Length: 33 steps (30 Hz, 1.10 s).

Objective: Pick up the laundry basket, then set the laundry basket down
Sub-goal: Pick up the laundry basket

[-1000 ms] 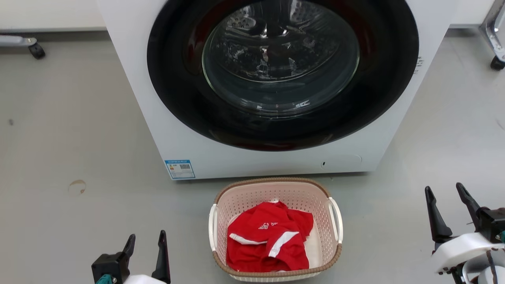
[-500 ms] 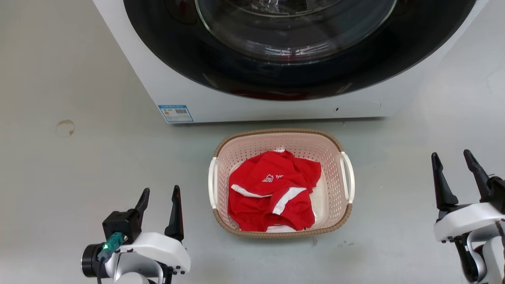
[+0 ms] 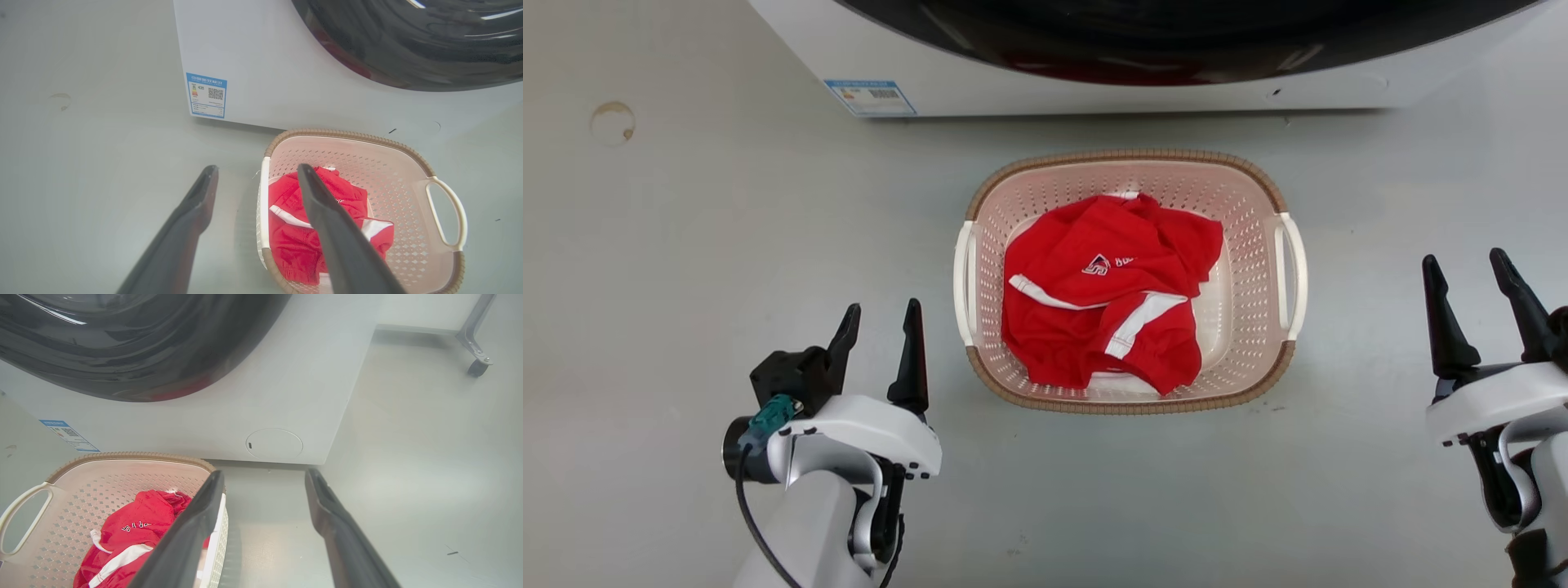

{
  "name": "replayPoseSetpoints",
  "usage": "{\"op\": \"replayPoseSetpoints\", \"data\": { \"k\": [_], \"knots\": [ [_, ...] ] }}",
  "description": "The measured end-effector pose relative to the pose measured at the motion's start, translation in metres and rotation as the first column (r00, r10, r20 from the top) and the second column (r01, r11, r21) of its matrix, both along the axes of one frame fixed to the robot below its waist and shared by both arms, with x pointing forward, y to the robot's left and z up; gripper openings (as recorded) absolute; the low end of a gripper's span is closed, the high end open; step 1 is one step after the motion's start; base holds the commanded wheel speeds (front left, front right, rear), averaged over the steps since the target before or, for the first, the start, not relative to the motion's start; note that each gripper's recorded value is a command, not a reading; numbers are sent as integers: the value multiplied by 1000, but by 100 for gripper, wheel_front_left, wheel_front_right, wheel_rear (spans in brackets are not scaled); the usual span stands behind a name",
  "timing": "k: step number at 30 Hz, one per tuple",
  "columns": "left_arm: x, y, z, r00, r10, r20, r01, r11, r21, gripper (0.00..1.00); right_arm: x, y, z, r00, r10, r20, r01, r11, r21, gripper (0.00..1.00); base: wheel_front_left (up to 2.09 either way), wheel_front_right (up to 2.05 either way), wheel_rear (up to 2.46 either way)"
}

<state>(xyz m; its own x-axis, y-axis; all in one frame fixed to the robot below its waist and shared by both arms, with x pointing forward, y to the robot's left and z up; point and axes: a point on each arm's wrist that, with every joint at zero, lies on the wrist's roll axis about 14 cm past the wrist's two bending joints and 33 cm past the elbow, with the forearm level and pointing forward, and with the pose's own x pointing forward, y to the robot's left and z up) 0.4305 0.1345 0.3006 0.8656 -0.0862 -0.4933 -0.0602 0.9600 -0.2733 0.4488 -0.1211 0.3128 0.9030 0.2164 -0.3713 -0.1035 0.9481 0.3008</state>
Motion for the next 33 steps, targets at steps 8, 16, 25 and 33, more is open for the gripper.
{"op": "replayPoseSetpoints", "data": {
  "k": [8, 16, 25, 33],
  "knots": [
    [10, -6, -53, 995, -10, -101, 6, 999, -42, 100, 9, 22, -52, 994, 33, -104, -24, 996, 86, 100, 0, 0, 0],
    [10, -17, -94, 979, -41, -198, 21, 995, -100, 100, 9, 47, -94, 978, 91, -186, -65, 988, 138, 100, 0, 0, 0],
    [20, -18, -120, 969, -76, -233, 56, 994, -95, 100, 8, 68, -123, 960, 136, -246, -90, 977, 191, 100, 0, 0, 0],
    [36, -23, -130, 958, -171, -230, 168, 985, -32, 100, 11, 83, -134, 948, 170, -267, -112, 969, 220, 100, 0, 0, 0]
  ]
}}
